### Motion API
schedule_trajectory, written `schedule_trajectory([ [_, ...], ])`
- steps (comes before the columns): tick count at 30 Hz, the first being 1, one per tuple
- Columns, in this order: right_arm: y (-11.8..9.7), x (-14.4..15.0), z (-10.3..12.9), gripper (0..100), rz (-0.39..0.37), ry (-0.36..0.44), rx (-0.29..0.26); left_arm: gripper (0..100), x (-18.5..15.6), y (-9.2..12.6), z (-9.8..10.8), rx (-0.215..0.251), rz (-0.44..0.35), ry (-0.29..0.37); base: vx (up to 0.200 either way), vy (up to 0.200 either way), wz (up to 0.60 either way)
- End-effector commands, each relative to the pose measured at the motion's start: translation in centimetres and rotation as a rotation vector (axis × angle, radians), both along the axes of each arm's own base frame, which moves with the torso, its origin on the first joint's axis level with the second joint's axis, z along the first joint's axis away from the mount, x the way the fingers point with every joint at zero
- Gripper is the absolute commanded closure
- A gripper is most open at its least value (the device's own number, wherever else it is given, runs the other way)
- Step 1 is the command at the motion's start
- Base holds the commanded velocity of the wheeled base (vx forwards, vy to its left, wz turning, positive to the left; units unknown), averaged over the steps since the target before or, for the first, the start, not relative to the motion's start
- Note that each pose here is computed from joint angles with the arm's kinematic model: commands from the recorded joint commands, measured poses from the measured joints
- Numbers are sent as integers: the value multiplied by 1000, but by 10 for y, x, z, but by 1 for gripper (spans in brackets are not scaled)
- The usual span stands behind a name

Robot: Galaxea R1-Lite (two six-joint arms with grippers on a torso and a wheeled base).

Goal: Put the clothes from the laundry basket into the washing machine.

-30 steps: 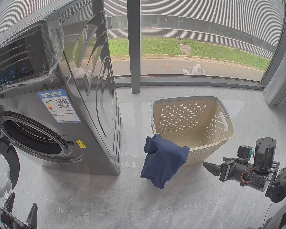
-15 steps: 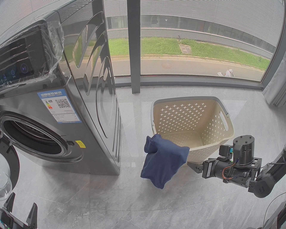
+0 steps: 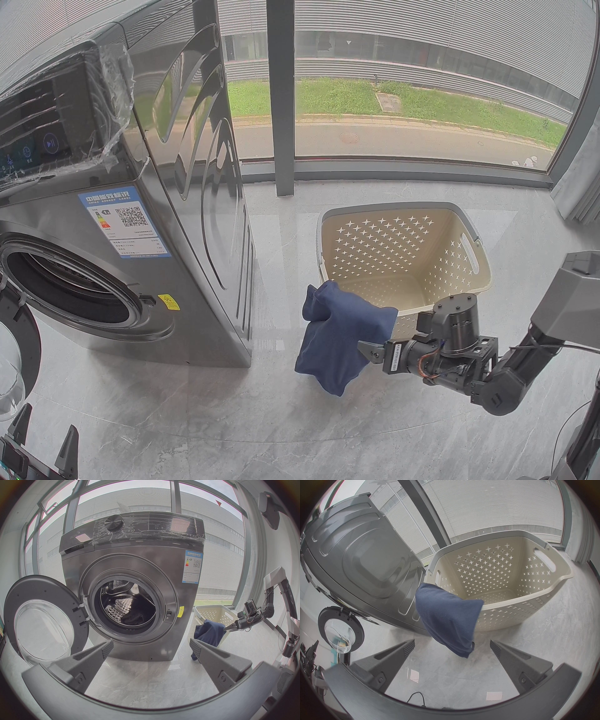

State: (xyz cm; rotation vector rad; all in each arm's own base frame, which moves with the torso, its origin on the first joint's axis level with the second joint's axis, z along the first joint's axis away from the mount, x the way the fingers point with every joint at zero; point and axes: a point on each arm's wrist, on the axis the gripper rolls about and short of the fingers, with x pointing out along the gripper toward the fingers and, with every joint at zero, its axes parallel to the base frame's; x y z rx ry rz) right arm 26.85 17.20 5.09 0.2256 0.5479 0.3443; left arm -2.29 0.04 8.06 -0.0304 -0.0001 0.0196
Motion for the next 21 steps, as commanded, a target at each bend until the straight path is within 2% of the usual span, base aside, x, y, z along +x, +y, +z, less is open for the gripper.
schedule_trajectory([
  [1,22,15,-29,0,26,24,-14,0,0,0,-4,-2,0,4,0,0,0],
  [4,28,25,-33,0,22,15,-2,0,0,0,-4,-2,0,4,0,0,0],
  [9,37,37,-31,0,2,-4,53,0,0,0,-4,0,0,4,0,0,0],
  [18,42,51,-38,0,-12,-13,67,0,0,0,-4,0,0,4,0,0,0],
  [21,46,59,-39,0,-58,-31,84,0,0,0,-4,0,0,4,0,0,0],
])
